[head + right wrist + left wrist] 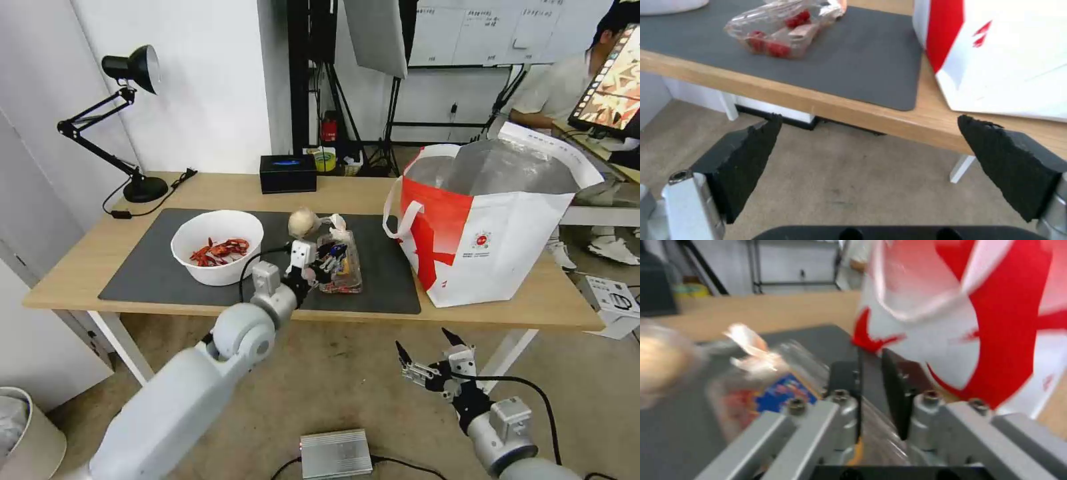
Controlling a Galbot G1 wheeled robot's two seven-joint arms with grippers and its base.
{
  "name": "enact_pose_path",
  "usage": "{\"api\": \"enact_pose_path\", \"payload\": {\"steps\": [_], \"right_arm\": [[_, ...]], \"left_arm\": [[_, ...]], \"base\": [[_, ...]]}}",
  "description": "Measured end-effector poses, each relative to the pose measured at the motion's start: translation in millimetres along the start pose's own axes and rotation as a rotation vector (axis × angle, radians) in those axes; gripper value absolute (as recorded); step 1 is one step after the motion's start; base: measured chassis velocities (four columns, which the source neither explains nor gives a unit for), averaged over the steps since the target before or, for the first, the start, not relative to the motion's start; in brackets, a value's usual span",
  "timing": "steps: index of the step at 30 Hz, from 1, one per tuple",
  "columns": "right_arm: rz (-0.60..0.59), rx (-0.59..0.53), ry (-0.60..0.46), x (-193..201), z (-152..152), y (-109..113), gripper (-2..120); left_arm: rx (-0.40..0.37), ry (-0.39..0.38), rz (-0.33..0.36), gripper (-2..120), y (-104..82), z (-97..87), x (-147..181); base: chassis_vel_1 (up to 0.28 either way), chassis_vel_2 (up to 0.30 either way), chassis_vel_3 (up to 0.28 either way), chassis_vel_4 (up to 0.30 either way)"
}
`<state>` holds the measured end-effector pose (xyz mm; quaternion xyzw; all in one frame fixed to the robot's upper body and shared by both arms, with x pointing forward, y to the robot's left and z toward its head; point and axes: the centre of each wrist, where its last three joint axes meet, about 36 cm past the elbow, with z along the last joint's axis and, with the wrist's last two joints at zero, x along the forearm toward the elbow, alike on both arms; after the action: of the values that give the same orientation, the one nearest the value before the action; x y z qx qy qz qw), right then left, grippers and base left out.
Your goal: Pick up the trash from the table and place it into the takeout bag.
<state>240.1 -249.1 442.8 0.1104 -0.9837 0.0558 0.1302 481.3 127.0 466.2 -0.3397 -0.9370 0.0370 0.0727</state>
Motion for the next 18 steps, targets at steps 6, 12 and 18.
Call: {"api": "enact_pose_path", "payload": {"steps": [6,12,18], "right_arm": [[-0.007,-0.039,-0.023,-3,-7,-3,100],[-0.029,-0.108,-0.025,-8,-16,-10,100],[-0.07,-0.254,-0.024,-13,-28,-14,100]], "left_arm": [[-0.009,0.037,0.024,0,-7.1,10.9,-10],[-0.015,0.057,0.016,0,-4.7,16.5,-10],[-0.029,0.065,0.003,0,-4.2,18.4,-8]], "base": [[0.0,0.0,0.0,0.0],[0.0,0.0,0.0,0.0],[0.0,0.0,0.0,0.0]]}}
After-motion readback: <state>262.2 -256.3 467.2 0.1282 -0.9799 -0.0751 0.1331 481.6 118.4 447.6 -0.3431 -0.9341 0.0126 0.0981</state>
